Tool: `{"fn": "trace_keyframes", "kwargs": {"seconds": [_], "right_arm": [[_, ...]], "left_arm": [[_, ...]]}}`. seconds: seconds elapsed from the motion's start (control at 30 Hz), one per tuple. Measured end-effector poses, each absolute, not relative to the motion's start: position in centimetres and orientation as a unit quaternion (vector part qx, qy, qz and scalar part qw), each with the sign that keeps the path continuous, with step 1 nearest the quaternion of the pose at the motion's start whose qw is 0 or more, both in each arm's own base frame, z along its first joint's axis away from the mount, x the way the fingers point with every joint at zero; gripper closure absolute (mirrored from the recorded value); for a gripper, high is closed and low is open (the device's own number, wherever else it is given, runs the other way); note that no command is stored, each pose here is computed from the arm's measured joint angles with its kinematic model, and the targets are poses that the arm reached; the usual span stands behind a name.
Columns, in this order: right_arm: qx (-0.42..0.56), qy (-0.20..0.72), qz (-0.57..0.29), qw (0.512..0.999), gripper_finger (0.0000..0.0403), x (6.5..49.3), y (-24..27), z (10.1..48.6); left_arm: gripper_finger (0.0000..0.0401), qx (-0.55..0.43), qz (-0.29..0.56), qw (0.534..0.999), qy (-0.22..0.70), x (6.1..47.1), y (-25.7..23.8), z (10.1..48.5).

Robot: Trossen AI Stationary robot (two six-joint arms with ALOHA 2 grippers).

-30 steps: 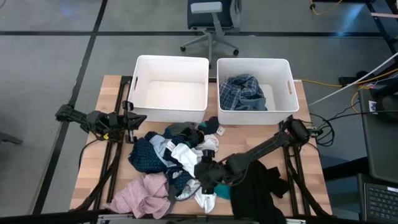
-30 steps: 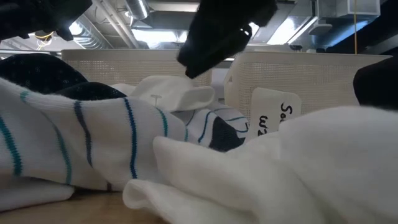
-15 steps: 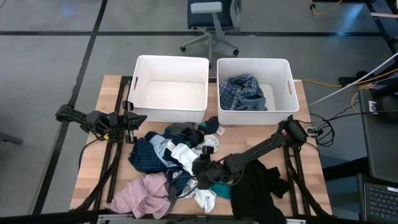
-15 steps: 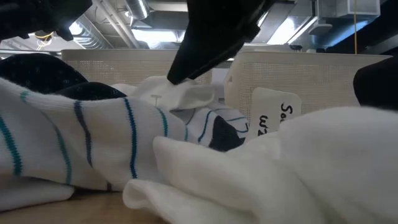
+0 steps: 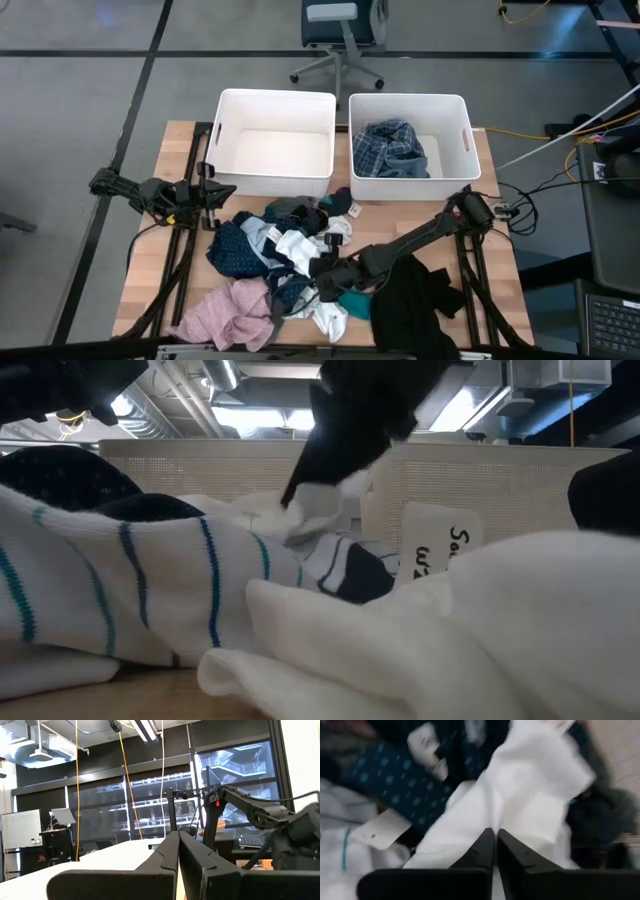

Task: Sort clothes
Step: Put the white sock into the left white bin

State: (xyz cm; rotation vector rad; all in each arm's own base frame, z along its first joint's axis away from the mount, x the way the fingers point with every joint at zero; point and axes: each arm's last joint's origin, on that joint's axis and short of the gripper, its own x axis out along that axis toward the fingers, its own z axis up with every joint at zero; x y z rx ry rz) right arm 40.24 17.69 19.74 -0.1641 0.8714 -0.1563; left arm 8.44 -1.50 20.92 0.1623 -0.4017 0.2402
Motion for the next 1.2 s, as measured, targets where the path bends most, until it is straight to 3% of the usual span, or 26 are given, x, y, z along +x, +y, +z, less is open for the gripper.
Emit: {"fn": "trace_keyframes", "kwargs": {"seconds": [0.5,1.2], "right_arm": [[-0.156,0.299,-0.187,0.923,0.0395,37.6,14.7,29.3],[-0.239,0.131,-0.319,0.908,0.0391,42.0,3.5,35.1]], "left_arm": [[0.04,0.079,0.119,0.969,-0.2,8.4,-1.5,21.0],[0.04,0.079,0.119,0.969,-0.201,8.4,-1.5,21.0]]}}
